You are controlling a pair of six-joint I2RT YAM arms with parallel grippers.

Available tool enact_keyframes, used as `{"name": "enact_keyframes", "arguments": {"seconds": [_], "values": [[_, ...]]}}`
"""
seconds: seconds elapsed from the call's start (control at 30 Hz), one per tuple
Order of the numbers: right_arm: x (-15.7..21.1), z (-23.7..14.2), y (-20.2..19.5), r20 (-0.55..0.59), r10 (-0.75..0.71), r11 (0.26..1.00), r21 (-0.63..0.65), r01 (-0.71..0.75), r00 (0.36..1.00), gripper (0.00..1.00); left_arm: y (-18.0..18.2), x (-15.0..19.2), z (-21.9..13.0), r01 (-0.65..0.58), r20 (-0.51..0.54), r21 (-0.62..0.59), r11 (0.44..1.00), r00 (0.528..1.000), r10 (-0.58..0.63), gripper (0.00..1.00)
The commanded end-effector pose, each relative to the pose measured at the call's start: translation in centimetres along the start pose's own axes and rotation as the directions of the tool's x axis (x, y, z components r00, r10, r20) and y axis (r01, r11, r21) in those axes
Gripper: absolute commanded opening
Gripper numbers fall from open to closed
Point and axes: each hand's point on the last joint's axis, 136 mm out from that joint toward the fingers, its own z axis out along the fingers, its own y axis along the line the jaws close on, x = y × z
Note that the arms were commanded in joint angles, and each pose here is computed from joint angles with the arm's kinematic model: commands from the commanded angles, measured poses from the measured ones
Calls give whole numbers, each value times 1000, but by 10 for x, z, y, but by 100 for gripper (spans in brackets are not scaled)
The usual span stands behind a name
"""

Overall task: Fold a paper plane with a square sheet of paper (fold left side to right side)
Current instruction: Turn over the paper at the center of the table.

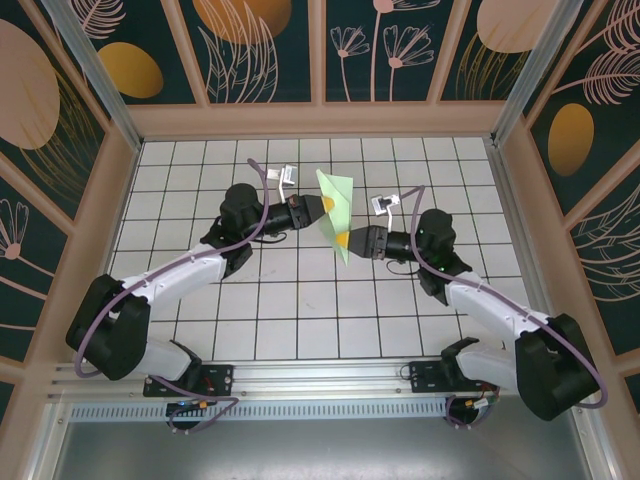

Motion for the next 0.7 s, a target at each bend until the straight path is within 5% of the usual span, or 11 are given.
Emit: {"name": "enact_keyframes", "arguments": {"seconds": [0.0, 0.3, 0.47, 0.67], "values": [[-10, 5, 6, 20, -11, 1000, -7, 11, 1000, 82, -10, 3, -2, -17, -6, 57, 998, 1000, 17, 13], [-12, 8, -5, 39, 33, 999, 35, -35, 999, 45, 2, 12, -1, 7, -34, 42, 999, 999, -6, 21], [-7, 5, -20, 50, 53, 993, 103, -58, 997, 16, 15, 10, -6, -30, -19, -67, 997, 999, 29, 46], [-1, -5, -46, 55, 34, 964, 261, -47, 998, 9, 40, -10, -41, -122, 47, -391, 912, 987, 152, 69]]}}
